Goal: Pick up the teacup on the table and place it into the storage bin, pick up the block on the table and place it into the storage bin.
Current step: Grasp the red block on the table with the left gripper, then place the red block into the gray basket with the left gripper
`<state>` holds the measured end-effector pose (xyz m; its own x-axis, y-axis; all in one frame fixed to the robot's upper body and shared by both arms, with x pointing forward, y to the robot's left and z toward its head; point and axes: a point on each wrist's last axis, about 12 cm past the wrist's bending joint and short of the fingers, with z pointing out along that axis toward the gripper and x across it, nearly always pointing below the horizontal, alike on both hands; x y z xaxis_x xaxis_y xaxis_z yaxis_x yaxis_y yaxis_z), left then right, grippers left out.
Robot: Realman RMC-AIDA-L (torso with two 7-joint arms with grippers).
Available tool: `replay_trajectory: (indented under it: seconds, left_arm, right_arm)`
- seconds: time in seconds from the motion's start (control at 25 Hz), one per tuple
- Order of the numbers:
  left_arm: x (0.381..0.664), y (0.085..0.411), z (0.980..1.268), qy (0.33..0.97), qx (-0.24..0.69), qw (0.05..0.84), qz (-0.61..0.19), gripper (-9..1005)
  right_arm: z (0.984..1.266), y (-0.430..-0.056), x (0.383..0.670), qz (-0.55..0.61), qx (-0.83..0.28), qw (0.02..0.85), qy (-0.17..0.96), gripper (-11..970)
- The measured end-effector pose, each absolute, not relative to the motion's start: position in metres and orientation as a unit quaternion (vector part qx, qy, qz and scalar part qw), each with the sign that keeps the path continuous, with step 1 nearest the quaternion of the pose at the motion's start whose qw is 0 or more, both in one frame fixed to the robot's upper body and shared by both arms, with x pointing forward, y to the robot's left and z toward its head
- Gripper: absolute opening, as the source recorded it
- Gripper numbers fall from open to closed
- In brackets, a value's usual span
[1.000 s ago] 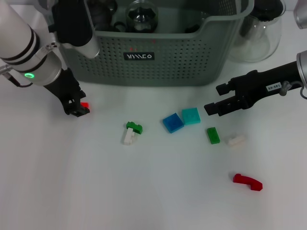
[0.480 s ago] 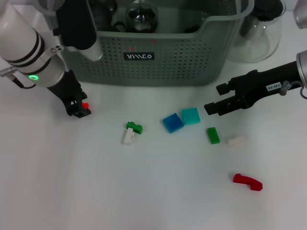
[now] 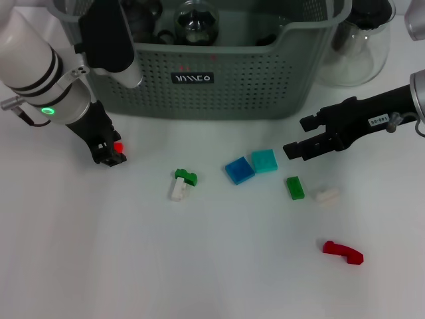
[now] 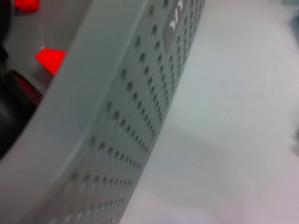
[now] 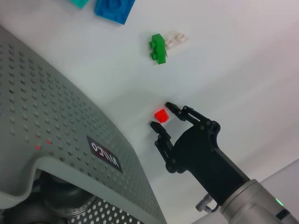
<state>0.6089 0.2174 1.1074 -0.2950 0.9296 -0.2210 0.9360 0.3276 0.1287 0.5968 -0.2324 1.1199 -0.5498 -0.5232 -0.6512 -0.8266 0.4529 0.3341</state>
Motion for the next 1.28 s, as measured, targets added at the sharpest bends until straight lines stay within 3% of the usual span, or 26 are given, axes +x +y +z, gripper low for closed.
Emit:
replay_trajectory:
  seconds: [0.2, 0.4, 0.8, 0.92, 1.04, 1.28]
  left_arm:
    - [0.608, 0.218, 1.107, 0.806, 0.578, 0.128, -0.013, 419]
    - [0.609, 0.217, 1.107, 0.807, 0.577, 0.129, -0.012, 302]
    - [0.599, 0.216, 1.125, 0.813, 0.566, 0.134, -0.024, 195]
    - [0.584, 0.219, 1.150, 0.828, 0.536, 0.150, -0.070, 184]
    - [0.565, 0.218, 1.177, 0.828, 0.509, 0.168, -0.165, 184]
    - [0.549, 0.199, 1.251, 0.733, 0.494, 0.270, -0.381, 184]
  right_arm:
    - [1.120, -0.233, 0.597, 0.322, -0.412, 0.236, 0.819, 908]
    - [1.120, -0.233, 0.597, 0.322, -0.411, 0.236, 0.819, 909]
    - [1.120, -0.237, 0.596, 0.321, -0.409, 0.235, 0.821, 908]
    - [1.120, -0.239, 0.596, 0.321, -0.408, 0.235, 0.822, 908]
    - [1.120, -0.240, 0.596, 0.321, -0.407, 0.235, 0.822, 908]
    - [1.119, -0.242, 0.595, 0.320, -0.407, 0.236, 0.823, 907]
